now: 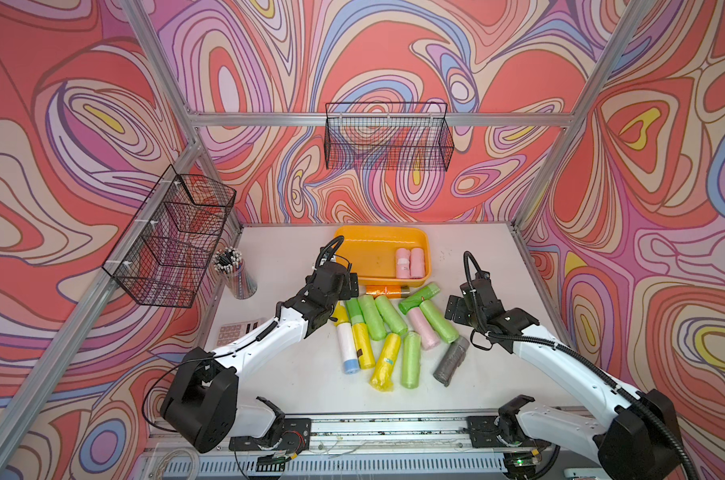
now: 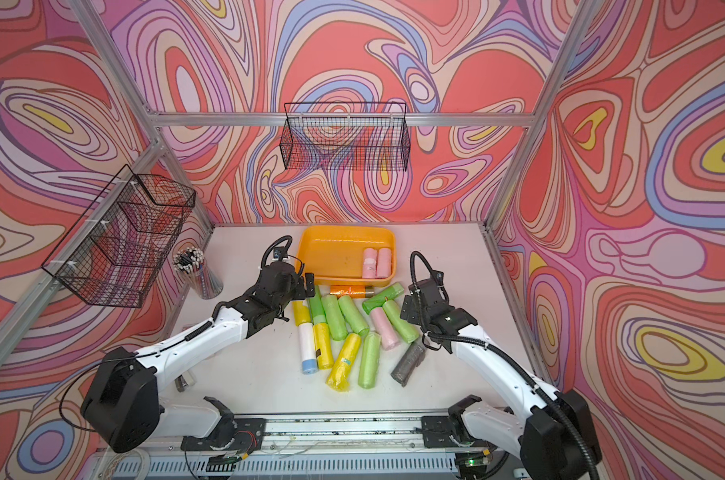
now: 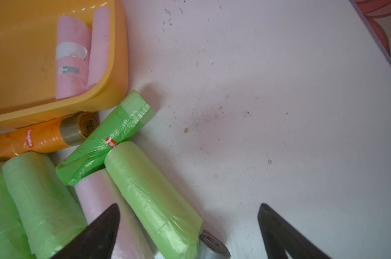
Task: Put the roll of trash bags into the storage box
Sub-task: Place the roll of trash bags in the storage box, then pick up the roll of trash bags from the center of the board.
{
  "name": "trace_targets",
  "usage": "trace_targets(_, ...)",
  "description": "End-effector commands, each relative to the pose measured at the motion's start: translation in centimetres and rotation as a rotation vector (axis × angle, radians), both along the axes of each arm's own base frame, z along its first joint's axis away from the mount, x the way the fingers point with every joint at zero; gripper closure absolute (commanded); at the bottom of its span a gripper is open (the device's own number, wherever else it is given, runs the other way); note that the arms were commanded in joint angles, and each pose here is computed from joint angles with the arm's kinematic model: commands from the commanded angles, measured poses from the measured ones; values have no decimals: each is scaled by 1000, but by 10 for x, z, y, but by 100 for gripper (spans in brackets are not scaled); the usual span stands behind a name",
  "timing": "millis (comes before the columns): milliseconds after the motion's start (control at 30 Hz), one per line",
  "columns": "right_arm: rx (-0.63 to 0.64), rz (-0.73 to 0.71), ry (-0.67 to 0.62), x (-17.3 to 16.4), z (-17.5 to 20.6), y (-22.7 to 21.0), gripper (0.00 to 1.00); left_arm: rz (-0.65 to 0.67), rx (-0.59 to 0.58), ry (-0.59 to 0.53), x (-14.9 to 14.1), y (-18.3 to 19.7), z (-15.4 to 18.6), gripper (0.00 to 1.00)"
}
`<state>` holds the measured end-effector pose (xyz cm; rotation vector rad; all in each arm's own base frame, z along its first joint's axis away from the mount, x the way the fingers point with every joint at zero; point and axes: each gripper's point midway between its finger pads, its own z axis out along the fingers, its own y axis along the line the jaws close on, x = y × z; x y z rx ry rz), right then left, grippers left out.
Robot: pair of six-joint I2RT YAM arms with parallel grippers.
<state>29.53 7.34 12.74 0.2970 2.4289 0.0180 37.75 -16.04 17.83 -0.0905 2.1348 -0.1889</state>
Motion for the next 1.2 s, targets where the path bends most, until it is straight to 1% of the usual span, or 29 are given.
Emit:
trace_targets(0, -4, -21, 64, -5, -7, 0, 2, 1, -61, -7, -8, 1, 5, 0)
trace_targets(167, 28, -34, 113, -13, -20, 3, 2, -11, -93, 24, -23, 3, 3, 0)
trace_targets(333, 66, -41, 160, -22, -33, 7, 3, -36, -152, 43, -41, 4, 6, 0)
trace_targets(567, 125, -40, 184, -24, -41, 16, 4, -78, -219, 69, -62, 2, 4, 0)
trace_targets(900, 225, -54, 231, -28, -62, 31, 6, -212, -337, 114, -73, -27, 3, 0)
trace_targets(1100, 241, -62, 224, -29, -64, 32, 15, -230, -348, 118, -72, -32, 0, 0)
trace_targets(1167, 253, -65, 224, -29, -66, 33, 16, -232, -347, 118, -71, -33, 0, 0)
